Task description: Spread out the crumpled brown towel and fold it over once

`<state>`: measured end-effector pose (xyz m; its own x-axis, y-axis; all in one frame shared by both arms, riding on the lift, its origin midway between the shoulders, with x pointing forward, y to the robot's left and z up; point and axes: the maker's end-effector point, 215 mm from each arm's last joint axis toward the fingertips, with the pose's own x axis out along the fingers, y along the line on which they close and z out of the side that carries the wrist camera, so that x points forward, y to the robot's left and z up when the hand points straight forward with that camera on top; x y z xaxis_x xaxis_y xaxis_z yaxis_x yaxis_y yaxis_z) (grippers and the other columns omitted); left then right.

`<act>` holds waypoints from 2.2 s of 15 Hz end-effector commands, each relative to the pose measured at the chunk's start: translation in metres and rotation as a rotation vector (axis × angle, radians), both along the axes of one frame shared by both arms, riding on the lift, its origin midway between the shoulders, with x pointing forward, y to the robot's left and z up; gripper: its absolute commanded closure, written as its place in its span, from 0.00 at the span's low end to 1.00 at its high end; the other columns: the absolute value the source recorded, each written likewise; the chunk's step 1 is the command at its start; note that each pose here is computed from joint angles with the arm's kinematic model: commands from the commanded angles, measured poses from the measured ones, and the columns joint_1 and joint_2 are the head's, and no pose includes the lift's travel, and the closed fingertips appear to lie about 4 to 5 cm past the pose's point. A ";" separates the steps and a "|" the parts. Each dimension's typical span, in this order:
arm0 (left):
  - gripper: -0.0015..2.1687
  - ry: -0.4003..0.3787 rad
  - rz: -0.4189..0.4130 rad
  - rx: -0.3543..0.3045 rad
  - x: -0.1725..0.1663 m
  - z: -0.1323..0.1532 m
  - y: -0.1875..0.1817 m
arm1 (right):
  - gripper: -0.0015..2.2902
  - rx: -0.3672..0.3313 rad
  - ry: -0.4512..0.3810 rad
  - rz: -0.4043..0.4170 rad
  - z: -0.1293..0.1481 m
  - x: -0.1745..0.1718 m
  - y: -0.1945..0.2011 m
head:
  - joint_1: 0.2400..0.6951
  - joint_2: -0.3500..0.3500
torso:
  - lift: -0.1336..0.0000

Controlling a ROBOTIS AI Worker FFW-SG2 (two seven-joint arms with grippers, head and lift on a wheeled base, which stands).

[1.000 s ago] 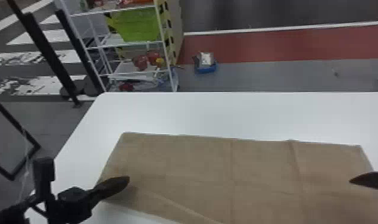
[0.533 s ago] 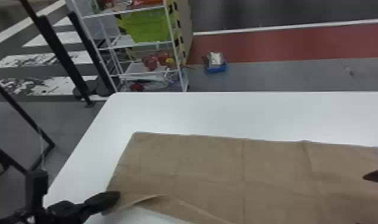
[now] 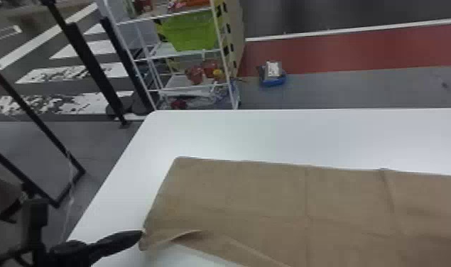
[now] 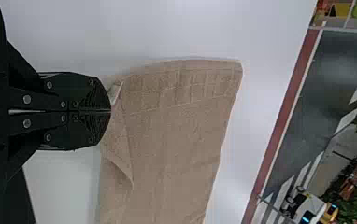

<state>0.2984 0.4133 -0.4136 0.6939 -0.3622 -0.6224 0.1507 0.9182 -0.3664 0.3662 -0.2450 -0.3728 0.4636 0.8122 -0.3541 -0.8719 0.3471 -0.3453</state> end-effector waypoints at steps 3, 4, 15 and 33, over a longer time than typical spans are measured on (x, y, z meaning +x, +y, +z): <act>0.88 -0.042 0.061 -0.081 0.012 -0.001 -0.032 | 0.02 -0.015 0.009 -0.012 -0.006 0.000 -0.008 | 1.00 0.89 | 0.08; 0.88 0.014 0.075 -0.098 0.006 -0.010 -0.039 | 0.02 -0.021 0.009 -0.018 -0.008 0.002 -0.013 | 1.00 0.86 | 0.08; 0.88 0.179 0.124 0.162 -0.014 -0.047 0.004 | 0.02 -0.058 0.042 -0.052 -0.028 0.030 -0.032 | 1.00 0.82 | 0.08; 0.06 -0.207 0.056 0.012 0.109 0.013 -0.057 | 0.10 0.050 0.148 -0.517 -0.012 0.187 -0.140 | 1.00 0.53 | 0.08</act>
